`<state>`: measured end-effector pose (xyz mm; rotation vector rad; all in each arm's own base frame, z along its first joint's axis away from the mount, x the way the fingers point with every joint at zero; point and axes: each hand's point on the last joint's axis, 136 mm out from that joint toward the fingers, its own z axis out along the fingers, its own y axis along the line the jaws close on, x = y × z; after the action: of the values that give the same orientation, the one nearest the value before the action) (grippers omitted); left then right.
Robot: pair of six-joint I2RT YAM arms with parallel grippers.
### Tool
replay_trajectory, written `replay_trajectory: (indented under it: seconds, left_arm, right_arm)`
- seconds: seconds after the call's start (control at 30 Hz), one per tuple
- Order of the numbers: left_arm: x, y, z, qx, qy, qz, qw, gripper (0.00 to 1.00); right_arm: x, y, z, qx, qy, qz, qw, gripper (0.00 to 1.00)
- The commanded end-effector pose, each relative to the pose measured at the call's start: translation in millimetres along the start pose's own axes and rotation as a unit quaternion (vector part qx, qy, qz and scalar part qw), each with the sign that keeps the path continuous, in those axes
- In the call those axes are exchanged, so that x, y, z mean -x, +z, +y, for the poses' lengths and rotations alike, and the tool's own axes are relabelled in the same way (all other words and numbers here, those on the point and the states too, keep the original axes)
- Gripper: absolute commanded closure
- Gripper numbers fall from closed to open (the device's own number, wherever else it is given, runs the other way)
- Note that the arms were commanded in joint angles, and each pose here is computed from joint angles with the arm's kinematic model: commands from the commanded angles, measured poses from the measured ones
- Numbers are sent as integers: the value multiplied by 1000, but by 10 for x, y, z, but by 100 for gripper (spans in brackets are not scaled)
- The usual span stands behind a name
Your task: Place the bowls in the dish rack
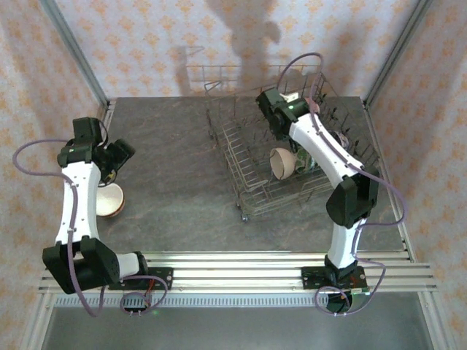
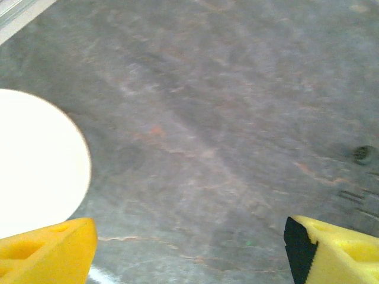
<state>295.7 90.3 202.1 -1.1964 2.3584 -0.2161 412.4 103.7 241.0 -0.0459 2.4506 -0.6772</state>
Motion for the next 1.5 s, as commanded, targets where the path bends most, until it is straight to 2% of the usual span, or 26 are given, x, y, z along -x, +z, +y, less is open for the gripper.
replay_trajectory:
  seconds: [0.0,0.33,0.63,0.8,1.07,1.47]
  left_arm:
    - [-115,140,234,23,11,47,999,19]
    - [-152,642,446,46,33,130,990,32]
    - [-113,761,708,113,57,139,982,39]
    - [-154,881,775,125,57,152,979,44]
    - [-192,918,814,130,53,155,978,58]
    - [-265,966,856,135,51,170,975,71]
  right_arm:
    - [-5,-227,-14,34,49,-17,998,8]
    - [11,-307,123,43,44,-28,998,8]
    - [35,-226,241,47,41,-22,998,8]
    - [68,-212,278,49,37,-23,998,8]
    - [79,-174,318,47,34,-21,998,8]
    - [71,-139,347,44,33,-19,998,8]
